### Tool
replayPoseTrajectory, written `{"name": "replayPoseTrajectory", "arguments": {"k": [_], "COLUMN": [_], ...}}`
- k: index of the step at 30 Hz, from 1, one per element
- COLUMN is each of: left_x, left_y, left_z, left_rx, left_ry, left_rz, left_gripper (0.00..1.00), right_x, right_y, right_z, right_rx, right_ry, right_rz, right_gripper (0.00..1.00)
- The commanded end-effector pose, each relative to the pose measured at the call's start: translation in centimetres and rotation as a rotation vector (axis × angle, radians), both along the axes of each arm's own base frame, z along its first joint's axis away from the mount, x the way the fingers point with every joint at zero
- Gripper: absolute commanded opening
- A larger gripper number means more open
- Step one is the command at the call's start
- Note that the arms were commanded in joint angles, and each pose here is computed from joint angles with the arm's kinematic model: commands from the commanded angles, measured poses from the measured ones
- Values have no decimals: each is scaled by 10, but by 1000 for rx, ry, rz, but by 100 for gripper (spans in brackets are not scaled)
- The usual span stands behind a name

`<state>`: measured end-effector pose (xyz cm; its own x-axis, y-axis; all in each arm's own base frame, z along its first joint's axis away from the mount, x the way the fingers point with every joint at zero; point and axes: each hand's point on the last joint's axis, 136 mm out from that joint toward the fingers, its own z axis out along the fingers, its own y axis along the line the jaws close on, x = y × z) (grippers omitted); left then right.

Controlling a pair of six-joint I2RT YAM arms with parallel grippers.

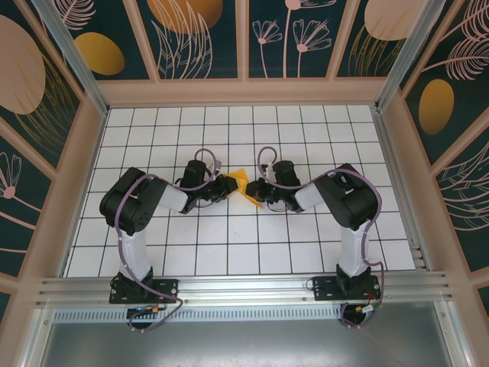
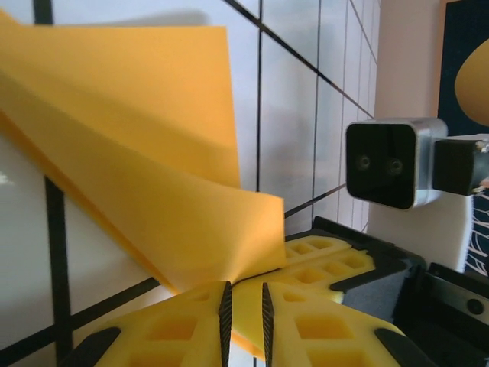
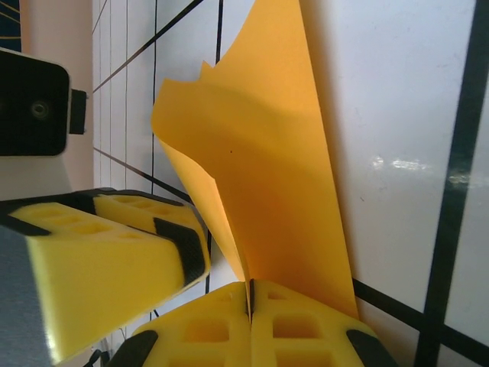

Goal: Fold a paper plane with a square sheet of paper (pick it up from the middle)
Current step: Fold the wing for the fifth time at the center of the table.

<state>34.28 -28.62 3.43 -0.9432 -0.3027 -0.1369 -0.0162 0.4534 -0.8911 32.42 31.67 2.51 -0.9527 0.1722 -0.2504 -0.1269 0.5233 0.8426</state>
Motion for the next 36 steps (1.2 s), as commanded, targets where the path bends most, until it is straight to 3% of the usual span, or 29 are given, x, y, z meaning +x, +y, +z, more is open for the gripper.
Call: {"name": "replayPoseTrajectory", "arguments": {"k": [1, 27, 36], "left_x": [-2, 5, 3], "left_y": [-5, 10, 18], "left_z": [-5, -44, -57], "left_rx": [3, 184, 237], "left_ry": [-12, 135, 187], "left_rz": [-35, 38, 68], "left_gripper": [22, 10, 6], "right_x": [-8, -9, -3], "right_y": [-21, -16, -3], "right_z": [-48, -40, -7], "right_rx": [-133, -137, -74], "right_ry": [116, 98, 65], "right_rz": [-58, -4, 36], "right_gripper": [0, 0, 11]}}
